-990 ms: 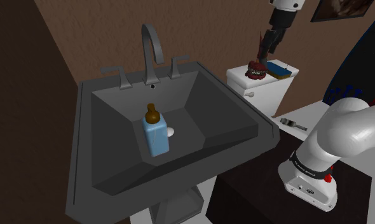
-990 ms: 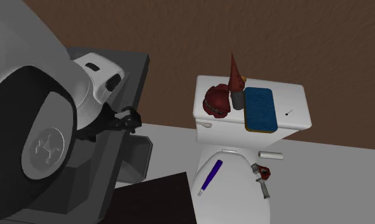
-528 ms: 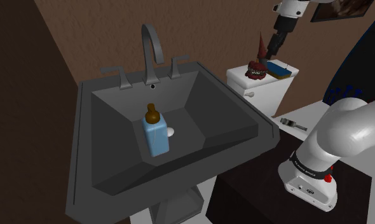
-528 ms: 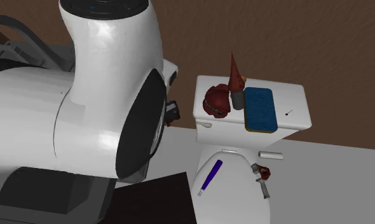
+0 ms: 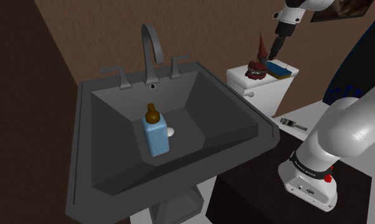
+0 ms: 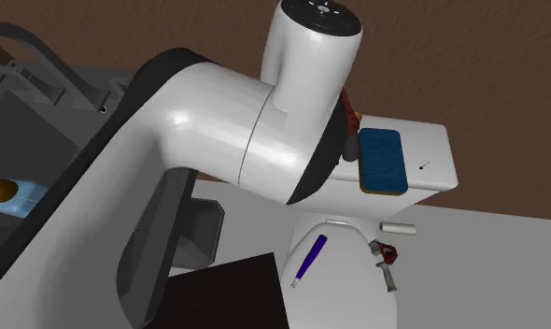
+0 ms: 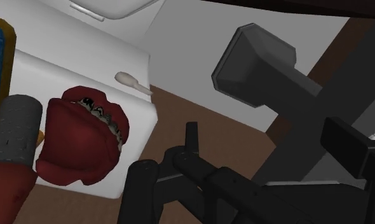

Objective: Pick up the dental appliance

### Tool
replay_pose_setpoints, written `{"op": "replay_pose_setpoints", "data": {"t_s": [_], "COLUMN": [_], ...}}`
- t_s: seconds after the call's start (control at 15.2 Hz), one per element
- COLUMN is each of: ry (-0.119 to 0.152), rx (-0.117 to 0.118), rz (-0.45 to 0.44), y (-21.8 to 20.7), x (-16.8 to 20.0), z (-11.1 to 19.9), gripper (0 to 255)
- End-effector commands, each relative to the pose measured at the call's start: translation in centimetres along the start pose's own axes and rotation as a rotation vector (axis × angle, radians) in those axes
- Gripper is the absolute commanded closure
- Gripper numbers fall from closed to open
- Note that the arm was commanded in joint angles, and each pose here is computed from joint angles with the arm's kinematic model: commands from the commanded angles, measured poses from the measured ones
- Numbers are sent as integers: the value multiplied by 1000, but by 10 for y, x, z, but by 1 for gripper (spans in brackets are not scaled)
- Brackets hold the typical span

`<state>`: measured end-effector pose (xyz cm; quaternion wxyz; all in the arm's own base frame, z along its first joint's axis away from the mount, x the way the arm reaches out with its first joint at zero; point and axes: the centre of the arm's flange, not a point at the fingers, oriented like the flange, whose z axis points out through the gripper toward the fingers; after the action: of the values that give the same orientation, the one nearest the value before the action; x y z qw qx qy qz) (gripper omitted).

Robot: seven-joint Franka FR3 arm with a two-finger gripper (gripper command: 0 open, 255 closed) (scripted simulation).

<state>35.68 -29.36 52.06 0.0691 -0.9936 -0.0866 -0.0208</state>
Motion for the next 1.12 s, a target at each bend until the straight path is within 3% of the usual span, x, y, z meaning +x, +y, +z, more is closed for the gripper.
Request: {"op": "replay_pose_setpoints", "data": {"t_s": [0.0, 0.92, 1.06], "ry": [-3, -18, -19], "rx": [11, 108, 112], "rz": [-23, -157, -164], "y": [29, 216, 225], "x": [5, 36, 37], "z": [5, 66, 74], "gripper": [0, 0, 0]}}
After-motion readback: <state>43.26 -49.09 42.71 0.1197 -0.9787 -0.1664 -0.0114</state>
